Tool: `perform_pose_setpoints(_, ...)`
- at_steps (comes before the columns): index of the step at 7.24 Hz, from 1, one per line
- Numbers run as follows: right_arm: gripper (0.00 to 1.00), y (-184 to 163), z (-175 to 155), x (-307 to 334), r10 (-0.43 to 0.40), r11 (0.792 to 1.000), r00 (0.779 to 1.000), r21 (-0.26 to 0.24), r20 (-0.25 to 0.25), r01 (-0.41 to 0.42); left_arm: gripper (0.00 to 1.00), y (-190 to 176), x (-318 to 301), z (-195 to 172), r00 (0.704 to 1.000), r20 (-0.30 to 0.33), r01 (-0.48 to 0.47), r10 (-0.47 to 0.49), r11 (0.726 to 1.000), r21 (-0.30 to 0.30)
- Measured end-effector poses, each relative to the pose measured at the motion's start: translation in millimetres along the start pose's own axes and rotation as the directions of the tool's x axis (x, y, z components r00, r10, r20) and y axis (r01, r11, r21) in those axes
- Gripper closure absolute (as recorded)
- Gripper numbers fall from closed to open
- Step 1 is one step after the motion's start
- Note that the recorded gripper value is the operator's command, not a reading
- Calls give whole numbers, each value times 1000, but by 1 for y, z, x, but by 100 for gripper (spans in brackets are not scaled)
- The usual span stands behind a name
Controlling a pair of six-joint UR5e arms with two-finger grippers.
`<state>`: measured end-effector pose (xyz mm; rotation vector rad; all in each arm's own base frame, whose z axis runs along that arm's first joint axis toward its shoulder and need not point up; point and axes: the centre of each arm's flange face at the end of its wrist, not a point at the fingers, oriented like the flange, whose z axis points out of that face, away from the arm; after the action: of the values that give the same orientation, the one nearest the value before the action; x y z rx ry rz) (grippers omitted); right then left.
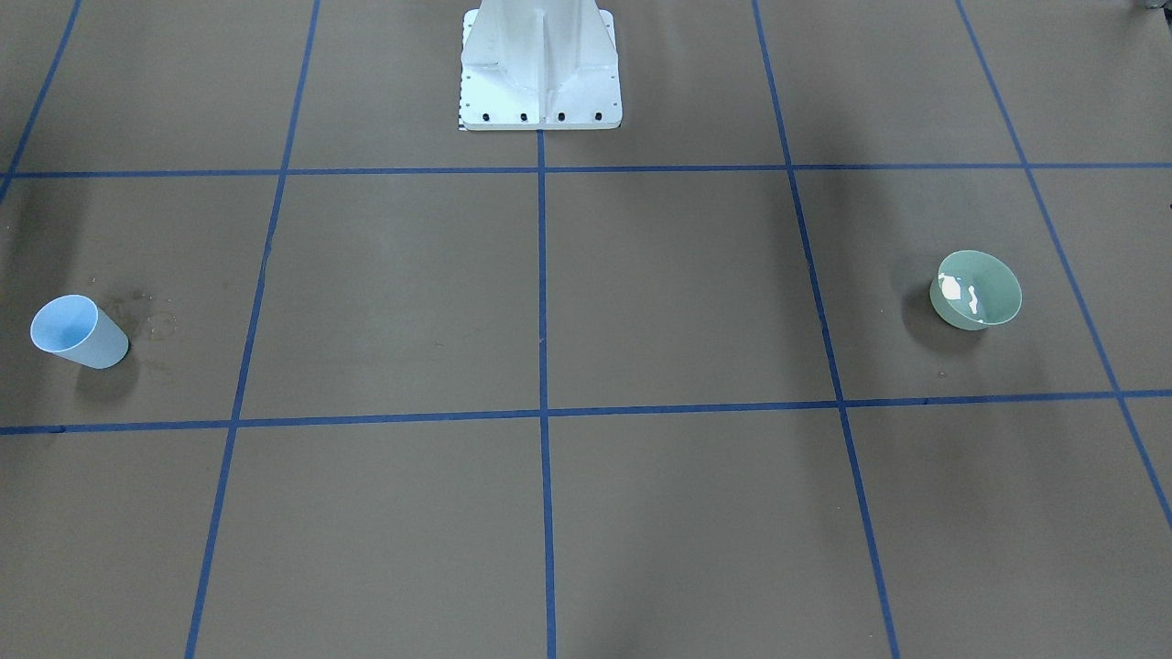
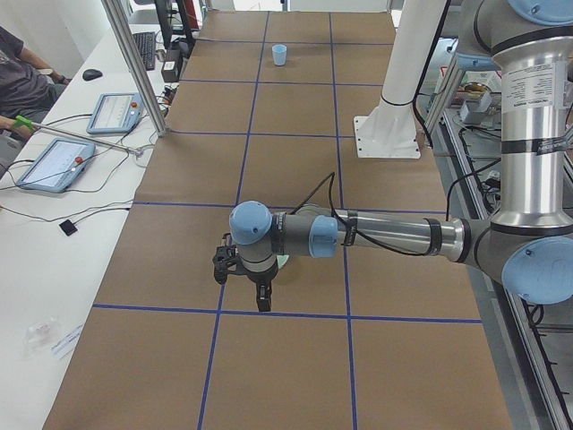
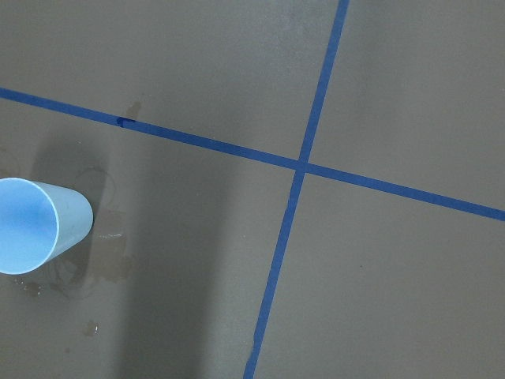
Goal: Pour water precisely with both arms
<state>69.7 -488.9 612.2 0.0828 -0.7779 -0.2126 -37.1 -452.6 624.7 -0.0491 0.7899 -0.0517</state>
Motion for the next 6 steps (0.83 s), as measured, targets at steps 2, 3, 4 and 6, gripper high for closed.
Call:
perform_pose_setpoints(2, 1, -2, 18, 7, 20, 999, 1000, -43, 9, -20, 0, -2, -1, 1, 1000, 0, -2, 2, 1000, 1)
perform_pose_setpoints(3, 1, -5, 21, 5, 28, 998, 1000, -64, 13, -27, 0, -2, -1, 1, 1000, 0, -3, 3, 1000, 2)
perform_pose_setpoints(4, 1, -8, 19, 1, 28, 997, 1000, -69, 13, -27, 0, -3, -1, 1, 1000, 0, -3, 3, 1000, 1)
perform_pose_setpoints(6, 1, -17, 12, -5, 22, 998, 1000, -66, 7, -21, 0, -3, -1, 1, 1000, 0, -5, 5, 1000, 2)
